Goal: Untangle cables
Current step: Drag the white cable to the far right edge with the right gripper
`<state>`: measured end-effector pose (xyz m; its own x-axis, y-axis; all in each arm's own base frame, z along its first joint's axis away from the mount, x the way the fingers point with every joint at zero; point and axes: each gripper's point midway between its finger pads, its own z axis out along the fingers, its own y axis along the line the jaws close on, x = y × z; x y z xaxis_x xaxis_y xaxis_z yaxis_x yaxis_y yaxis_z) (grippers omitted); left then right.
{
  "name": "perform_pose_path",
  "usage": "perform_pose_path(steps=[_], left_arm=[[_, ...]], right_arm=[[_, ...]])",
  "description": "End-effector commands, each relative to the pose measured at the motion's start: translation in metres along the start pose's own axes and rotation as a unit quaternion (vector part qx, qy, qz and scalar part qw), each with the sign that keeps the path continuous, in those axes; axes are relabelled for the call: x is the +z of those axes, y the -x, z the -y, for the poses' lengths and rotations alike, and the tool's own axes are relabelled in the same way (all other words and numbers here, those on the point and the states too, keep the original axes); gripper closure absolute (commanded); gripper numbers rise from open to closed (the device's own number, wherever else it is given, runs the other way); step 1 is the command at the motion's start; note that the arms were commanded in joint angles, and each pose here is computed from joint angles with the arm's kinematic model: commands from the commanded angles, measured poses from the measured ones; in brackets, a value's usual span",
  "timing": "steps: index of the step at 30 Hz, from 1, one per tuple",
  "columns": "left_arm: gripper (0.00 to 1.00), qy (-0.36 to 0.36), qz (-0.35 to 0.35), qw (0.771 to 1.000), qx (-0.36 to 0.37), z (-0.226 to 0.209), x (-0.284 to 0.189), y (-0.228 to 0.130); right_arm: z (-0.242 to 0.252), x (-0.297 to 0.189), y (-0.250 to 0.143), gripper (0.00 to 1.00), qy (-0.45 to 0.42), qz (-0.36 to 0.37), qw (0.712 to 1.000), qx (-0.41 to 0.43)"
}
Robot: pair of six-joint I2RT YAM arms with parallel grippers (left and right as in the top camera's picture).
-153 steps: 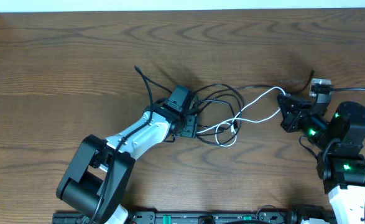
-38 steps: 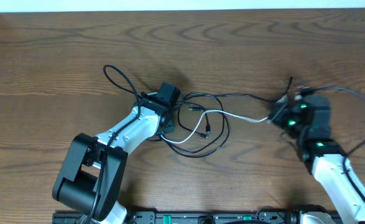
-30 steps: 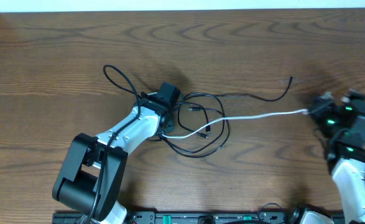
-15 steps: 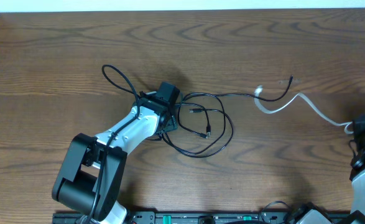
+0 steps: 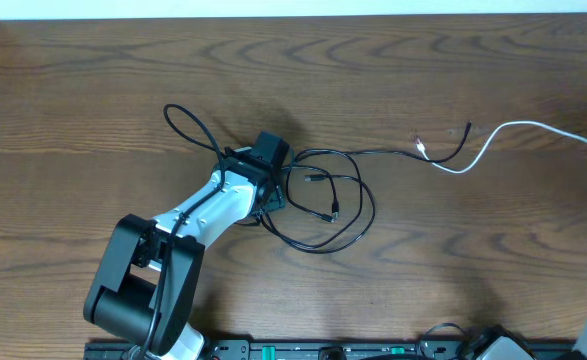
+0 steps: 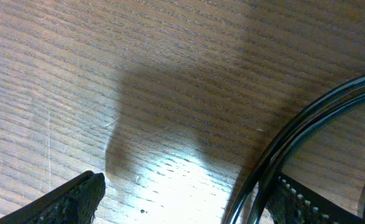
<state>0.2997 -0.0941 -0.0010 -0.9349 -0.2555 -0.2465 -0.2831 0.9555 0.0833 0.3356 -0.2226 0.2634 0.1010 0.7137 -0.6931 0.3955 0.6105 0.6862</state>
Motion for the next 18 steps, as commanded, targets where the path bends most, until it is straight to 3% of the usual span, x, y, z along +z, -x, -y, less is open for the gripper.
perform_pose_path(steps=[1, 10, 18], left_arm=[[0.14, 0.025, -0.035, 0.999, 0.011, -0.011, 0.019, -0.021], [0.14, 0.014, -0.039, 0.999, 0.010, -0.007, 0.019, -0.022], [0.14, 0.014, -0.039, 0.999, 0.010, -0.007, 0.019, -0.022]], right_arm=[[-0.025, 0.004, 0.026, 0.99, -0.016, -0.006, 0.994, -0.110], [-0.018, 0.018, 0.063, 0.99, -0.177, -0.044, 0.968, -0.171], [0.001, 0.045, 0.036, 0.99, -0.246, -0.098, 0.938, -0.222]])
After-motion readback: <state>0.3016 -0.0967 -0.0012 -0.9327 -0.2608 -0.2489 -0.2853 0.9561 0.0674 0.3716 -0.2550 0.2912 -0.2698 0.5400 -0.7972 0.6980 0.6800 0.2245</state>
